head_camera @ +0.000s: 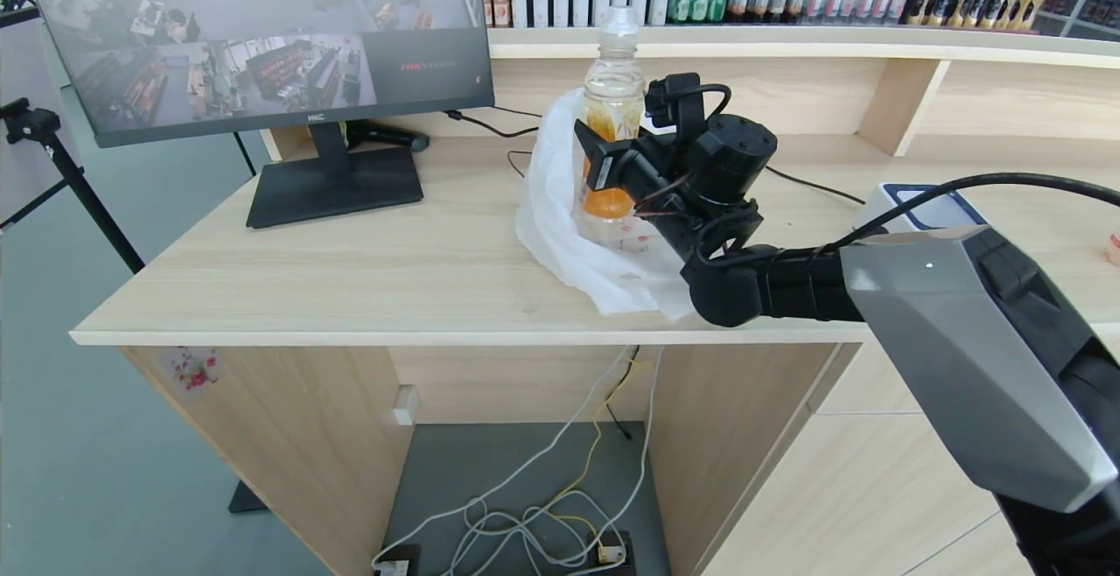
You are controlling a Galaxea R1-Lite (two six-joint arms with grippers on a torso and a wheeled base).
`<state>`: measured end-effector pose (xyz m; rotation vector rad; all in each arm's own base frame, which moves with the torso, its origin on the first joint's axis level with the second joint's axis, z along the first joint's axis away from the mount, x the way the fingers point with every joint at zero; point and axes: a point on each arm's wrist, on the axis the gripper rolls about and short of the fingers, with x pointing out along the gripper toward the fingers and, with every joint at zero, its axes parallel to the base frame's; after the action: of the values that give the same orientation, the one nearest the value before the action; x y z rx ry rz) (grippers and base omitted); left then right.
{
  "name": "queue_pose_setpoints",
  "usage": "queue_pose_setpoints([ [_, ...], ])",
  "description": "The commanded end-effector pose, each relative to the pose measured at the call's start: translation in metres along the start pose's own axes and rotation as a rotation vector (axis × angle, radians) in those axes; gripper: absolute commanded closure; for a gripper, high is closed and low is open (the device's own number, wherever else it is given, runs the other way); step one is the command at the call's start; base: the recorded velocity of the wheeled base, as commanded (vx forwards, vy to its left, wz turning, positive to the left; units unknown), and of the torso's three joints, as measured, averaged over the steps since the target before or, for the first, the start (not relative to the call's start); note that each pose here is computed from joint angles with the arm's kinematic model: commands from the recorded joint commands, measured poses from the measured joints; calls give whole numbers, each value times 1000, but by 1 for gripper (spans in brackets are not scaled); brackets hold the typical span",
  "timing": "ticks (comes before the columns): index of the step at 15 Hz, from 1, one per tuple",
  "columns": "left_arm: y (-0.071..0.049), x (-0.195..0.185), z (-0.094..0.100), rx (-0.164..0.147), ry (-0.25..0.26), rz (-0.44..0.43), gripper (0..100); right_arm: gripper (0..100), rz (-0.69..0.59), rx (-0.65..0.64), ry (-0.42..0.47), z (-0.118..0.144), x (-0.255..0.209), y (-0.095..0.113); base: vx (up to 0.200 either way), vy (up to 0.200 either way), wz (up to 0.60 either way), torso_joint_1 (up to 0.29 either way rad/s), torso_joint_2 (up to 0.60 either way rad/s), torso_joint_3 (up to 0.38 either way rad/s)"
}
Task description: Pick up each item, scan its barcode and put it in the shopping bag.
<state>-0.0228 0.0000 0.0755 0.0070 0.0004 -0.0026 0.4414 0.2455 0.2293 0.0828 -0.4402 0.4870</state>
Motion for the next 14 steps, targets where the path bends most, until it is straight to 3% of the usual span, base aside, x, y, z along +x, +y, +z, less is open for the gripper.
queue_pose_setpoints([
  [1,0,0,0,1,0,-1,0,100,-5,0,12,-6,0,-1,0,0,0,0,0,0],
  [14,0,0,0,-1,0,1,0,100,-3,6,67,-16,-1,0,0,0,0,0,0,0],
])
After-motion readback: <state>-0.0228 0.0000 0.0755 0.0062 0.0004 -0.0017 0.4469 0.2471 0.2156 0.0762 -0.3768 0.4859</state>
